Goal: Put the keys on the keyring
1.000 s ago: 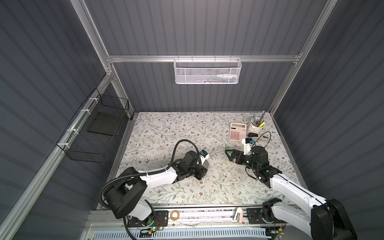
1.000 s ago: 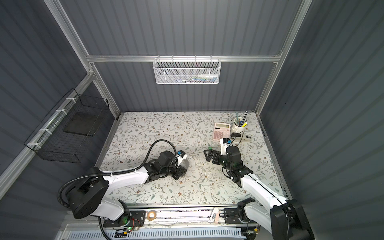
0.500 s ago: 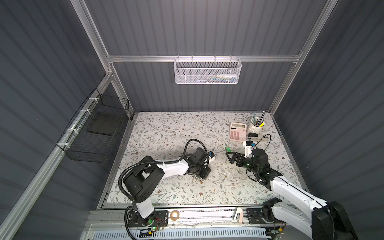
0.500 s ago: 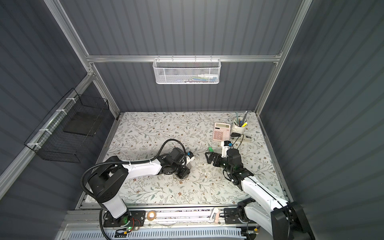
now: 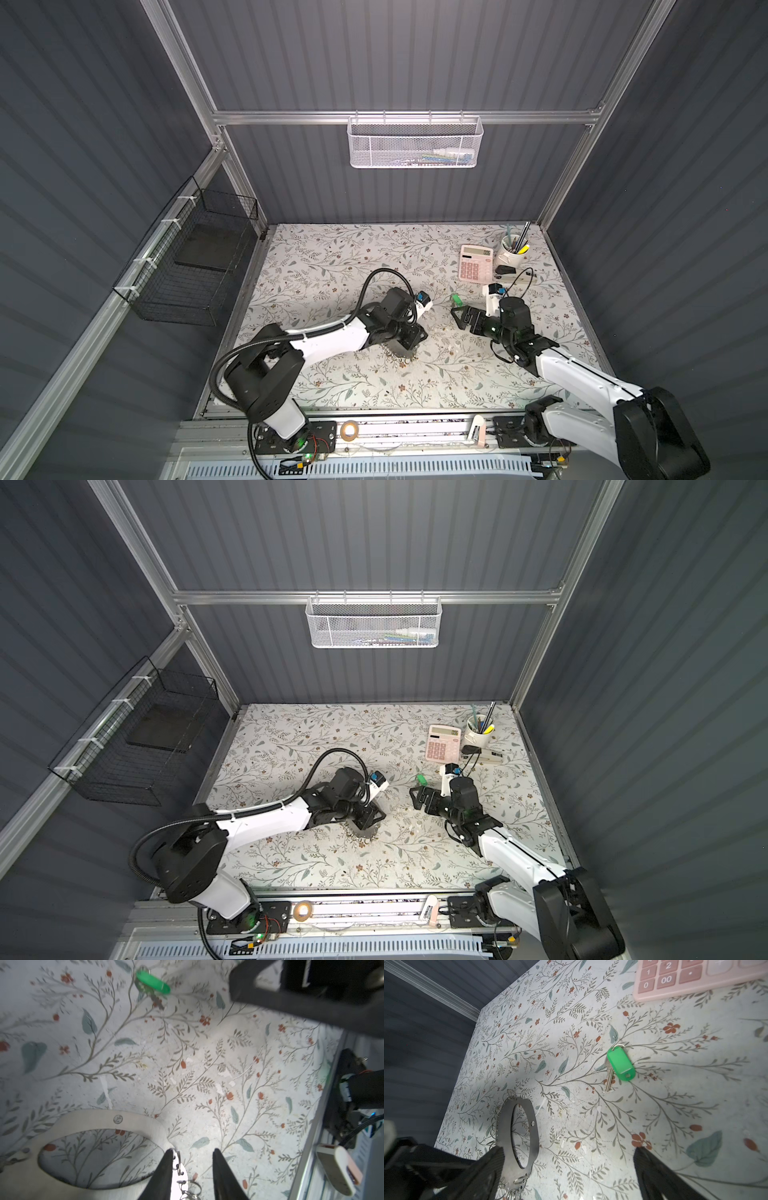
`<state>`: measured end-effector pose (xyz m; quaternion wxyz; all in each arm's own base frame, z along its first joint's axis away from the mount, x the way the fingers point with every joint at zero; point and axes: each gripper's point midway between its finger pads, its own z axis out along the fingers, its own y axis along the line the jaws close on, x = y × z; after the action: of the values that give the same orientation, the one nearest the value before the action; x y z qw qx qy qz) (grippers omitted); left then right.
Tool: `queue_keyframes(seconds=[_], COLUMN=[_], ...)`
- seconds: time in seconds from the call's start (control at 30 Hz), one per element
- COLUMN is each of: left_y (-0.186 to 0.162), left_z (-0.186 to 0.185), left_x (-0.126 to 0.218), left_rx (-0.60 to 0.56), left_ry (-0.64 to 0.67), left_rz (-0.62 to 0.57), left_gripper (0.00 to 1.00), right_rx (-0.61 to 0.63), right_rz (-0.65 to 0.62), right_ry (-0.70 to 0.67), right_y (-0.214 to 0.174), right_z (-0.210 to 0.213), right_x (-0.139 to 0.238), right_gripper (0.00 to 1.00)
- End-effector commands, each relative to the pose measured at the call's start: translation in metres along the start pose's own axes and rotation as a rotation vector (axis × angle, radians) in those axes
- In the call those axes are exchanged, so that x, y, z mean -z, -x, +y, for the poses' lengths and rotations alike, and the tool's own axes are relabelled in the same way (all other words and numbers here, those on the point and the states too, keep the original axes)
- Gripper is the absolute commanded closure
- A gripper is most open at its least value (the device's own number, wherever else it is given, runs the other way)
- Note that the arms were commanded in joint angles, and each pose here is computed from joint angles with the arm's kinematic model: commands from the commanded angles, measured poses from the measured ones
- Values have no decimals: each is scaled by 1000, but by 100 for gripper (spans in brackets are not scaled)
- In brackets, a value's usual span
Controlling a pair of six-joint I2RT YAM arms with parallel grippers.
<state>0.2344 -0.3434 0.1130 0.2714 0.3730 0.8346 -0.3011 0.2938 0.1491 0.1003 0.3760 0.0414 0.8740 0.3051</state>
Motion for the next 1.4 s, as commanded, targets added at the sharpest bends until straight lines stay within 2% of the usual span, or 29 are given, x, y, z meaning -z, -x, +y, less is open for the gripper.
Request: queue_keyframes(seconds=[0.0, 0.07, 0.13, 0.27, 0.33, 0.43, 0.5, 0.63, 0.77, 0.87, 1.03, 1.17, 1.37], left_y=[24, 32, 35, 29, 27, 21, 14, -1, -4, -3, -5, -3, -3], left_z=[10, 20, 28, 40, 39, 38, 40, 43, 40, 39, 31, 26, 23], left_x=[34, 60, 87, 137, 158, 178, 188, 196, 204, 215, 219, 221, 222], left_rx=[77, 125, 140, 152, 154, 143, 109, 58, 36, 34, 25, 18, 11], left_ry=[-2, 11, 63, 243, 286, 329, 371, 416, 409, 427, 394, 369, 356], left_rz=[-143, -213, -259, -303, -308, -302, -263, -217, -281, -319, -338, -353, -357], left_gripper=[62, 57, 49, 30, 21, 1, 0, 0, 0, 0, 0, 0, 0], right_rx=[68, 83, 107, 187, 239, 250, 296, 507, 681, 714, 779, 840, 897], right_rz=[-10, 37, 76, 193, 256, 347, 409, 479, 568, 658, 757, 795, 803], right_ry=[16, -19, -56, -162, -191, -216, -207, -263, -215, -261, -202, -164, -74], right_y=[10, 1, -5, -19, -29, -44, -55, -66, -75, -78, -100, -108, -117], right_z=[14, 10, 10, 15, 24, 39, 55, 60, 61, 57, 63, 71, 86], right_x=[0, -6, -7, -6, -4, -4, -5, -9, -21, -30, -43, -47, -45], right_gripper=[1, 1, 1, 3, 3, 5, 6, 7, 16, 27, 31, 40, 46])
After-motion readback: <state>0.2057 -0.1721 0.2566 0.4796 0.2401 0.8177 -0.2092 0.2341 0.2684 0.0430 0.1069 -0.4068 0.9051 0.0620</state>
